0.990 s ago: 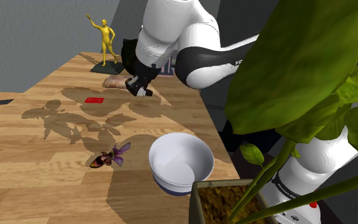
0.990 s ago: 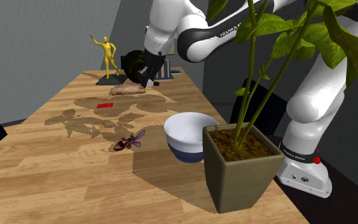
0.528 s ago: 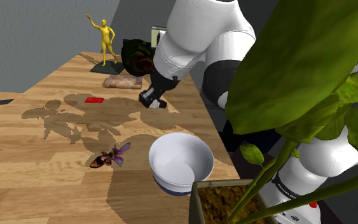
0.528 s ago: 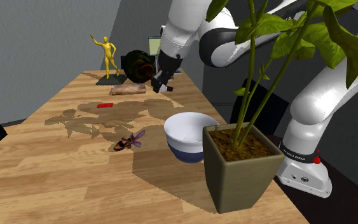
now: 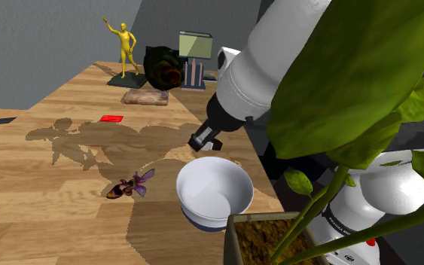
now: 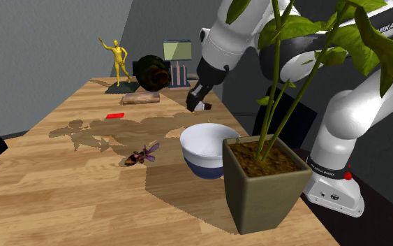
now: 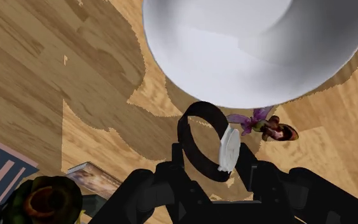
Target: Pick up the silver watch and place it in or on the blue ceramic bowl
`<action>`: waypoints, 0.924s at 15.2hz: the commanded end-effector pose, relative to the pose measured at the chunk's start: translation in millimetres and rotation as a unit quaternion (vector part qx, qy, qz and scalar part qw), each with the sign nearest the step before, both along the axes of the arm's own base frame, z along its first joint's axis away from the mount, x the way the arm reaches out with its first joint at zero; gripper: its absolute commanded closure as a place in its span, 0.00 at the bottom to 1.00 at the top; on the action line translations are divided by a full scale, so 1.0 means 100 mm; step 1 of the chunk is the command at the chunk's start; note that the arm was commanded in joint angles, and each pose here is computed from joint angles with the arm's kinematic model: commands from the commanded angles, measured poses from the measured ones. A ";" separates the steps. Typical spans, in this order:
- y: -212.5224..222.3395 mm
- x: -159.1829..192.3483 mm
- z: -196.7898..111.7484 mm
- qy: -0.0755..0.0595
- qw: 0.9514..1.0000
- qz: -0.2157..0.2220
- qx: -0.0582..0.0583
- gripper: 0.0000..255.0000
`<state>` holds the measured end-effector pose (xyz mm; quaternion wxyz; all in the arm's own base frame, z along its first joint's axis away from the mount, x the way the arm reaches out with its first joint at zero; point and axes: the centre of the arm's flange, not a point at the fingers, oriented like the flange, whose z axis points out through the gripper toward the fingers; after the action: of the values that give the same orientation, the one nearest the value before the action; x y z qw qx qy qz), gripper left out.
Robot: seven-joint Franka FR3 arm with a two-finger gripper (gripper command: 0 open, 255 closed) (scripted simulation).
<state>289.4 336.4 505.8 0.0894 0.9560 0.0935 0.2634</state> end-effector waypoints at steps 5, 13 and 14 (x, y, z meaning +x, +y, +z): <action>0.10 -0.60 -0.05 0.000 1.000 0.000 0.000 1.00; 0.10 -0.60 -0.47 0.000 1.000 0.000 0.000 1.00; 0.10 -0.60 -0.52 0.000 1.000 0.000 0.000 1.00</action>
<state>229.9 346.7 458.5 0.0892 0.9562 0.0931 0.2628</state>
